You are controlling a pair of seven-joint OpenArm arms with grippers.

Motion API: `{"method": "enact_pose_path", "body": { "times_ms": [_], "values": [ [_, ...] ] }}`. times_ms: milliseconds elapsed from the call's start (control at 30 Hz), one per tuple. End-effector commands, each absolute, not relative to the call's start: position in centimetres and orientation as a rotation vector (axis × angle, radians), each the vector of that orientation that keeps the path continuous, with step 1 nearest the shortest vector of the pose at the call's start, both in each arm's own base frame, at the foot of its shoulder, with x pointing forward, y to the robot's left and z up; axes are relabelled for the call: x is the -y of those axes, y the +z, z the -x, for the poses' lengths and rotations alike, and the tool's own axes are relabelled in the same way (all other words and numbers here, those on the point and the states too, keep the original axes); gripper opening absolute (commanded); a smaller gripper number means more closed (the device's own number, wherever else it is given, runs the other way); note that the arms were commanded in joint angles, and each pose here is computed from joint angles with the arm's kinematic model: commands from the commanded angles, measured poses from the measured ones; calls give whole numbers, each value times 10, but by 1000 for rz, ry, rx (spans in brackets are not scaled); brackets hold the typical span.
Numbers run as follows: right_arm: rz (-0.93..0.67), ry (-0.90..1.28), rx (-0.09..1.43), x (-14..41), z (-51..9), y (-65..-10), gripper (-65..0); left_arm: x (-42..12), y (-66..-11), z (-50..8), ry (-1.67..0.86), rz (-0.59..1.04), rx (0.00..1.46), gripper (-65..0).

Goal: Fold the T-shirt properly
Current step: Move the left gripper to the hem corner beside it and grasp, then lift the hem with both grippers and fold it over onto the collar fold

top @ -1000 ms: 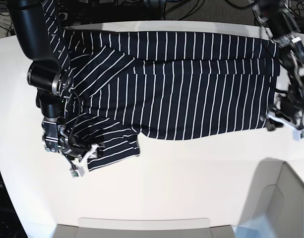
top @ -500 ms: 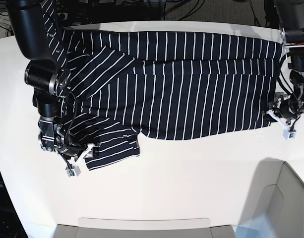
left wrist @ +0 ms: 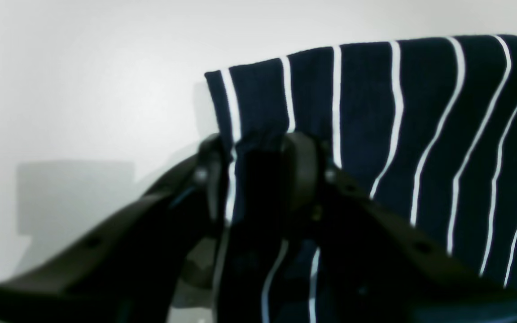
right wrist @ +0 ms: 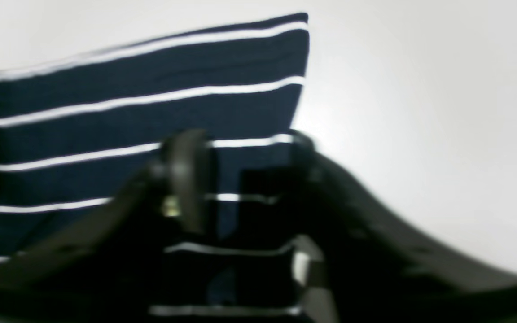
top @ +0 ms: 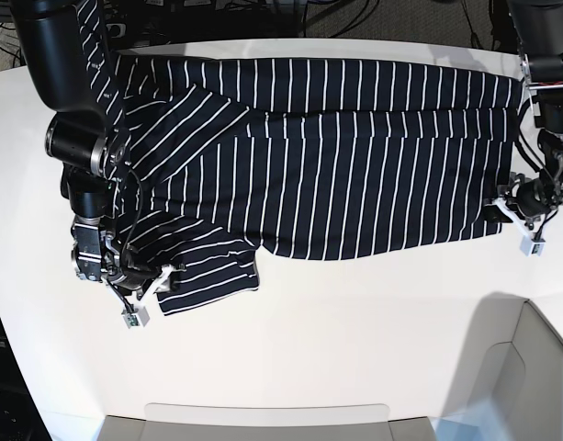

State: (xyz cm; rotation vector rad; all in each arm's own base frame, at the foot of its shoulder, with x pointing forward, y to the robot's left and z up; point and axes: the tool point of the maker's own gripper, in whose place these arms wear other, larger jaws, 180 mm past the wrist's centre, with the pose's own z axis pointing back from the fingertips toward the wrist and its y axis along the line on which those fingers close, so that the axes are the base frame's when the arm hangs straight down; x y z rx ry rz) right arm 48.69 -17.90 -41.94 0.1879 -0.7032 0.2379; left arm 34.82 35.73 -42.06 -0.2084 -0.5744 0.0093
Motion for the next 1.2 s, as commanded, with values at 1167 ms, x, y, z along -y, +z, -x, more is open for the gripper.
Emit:
{"method": "enact_pose_path", "body": {
  "times_ms": [1167],
  "values": [
    [75, 577, 874, 158, -469, -309, -650, -380, -348, -330, 12, 111, 801, -650]
  ]
}}
